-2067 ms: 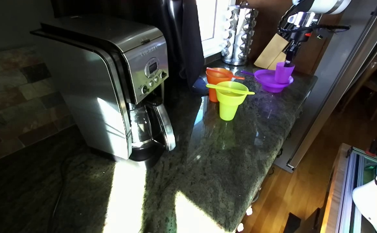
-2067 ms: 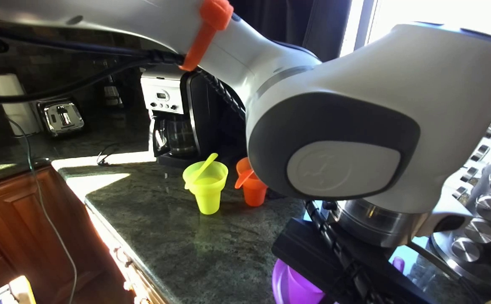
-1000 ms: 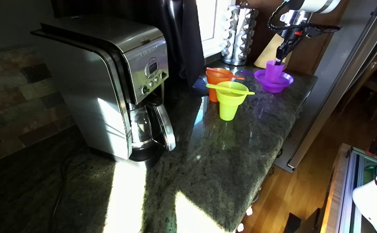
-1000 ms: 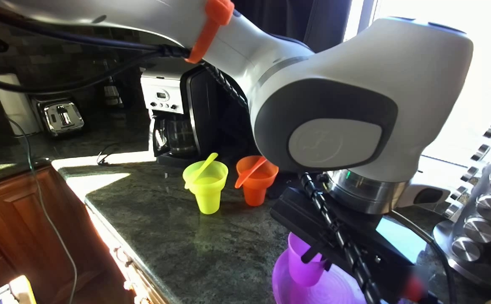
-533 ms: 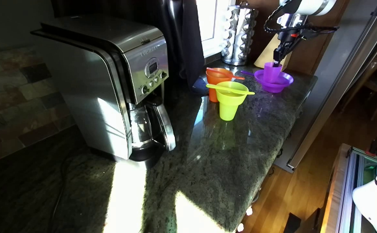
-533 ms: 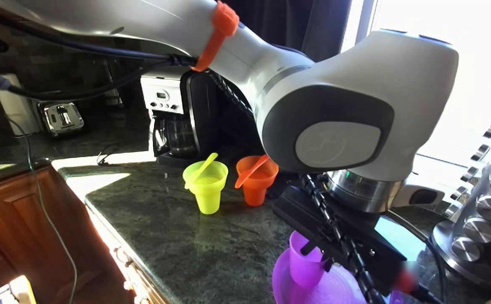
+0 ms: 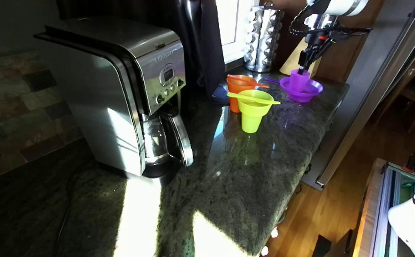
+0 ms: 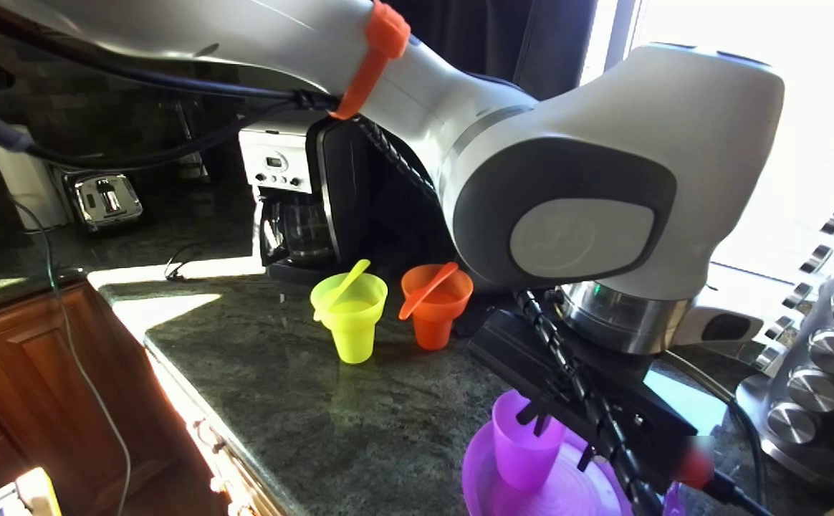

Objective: Put the purple plate on top of the purple bowl then place the cup and spoon on the plate.

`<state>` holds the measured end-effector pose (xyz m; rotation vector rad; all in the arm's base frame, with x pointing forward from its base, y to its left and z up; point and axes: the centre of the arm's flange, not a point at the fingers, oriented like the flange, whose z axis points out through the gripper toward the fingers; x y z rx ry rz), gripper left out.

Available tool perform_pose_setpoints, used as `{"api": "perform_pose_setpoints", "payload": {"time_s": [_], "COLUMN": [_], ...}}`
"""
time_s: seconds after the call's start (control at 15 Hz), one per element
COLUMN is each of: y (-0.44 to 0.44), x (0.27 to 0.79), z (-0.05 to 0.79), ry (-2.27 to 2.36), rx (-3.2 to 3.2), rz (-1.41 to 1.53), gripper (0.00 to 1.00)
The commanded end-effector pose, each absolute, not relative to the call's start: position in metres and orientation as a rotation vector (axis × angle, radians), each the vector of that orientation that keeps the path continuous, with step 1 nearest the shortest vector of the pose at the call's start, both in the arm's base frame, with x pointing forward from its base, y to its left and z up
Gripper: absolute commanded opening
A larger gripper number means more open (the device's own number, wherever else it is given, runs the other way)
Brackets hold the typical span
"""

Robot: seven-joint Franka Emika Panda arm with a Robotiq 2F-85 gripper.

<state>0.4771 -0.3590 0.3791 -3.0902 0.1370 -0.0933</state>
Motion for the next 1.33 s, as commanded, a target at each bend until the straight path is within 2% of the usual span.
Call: {"api": "perform_pose_setpoints", "payload": {"time_s": [0.0,0.13,0.2,0.87,1.27], "y": [-0.365,-0.369,-0.373,-0.393,-0.425], "x": [0.472,0.471,0.472,0.537,0.572], "z": [0.389,0.396,0.401,0.422,0.4], "ry": [0.198,0.235,0.272,0.992,0.671], "rx": [-3.086,-3.081,-3.074,-2.923,-3.109], "rz": [-0.127,-0.161,-0.182,-0.286,-0.29], "gripper": [0.81,0.96,0.99,1.0,1.0]}}
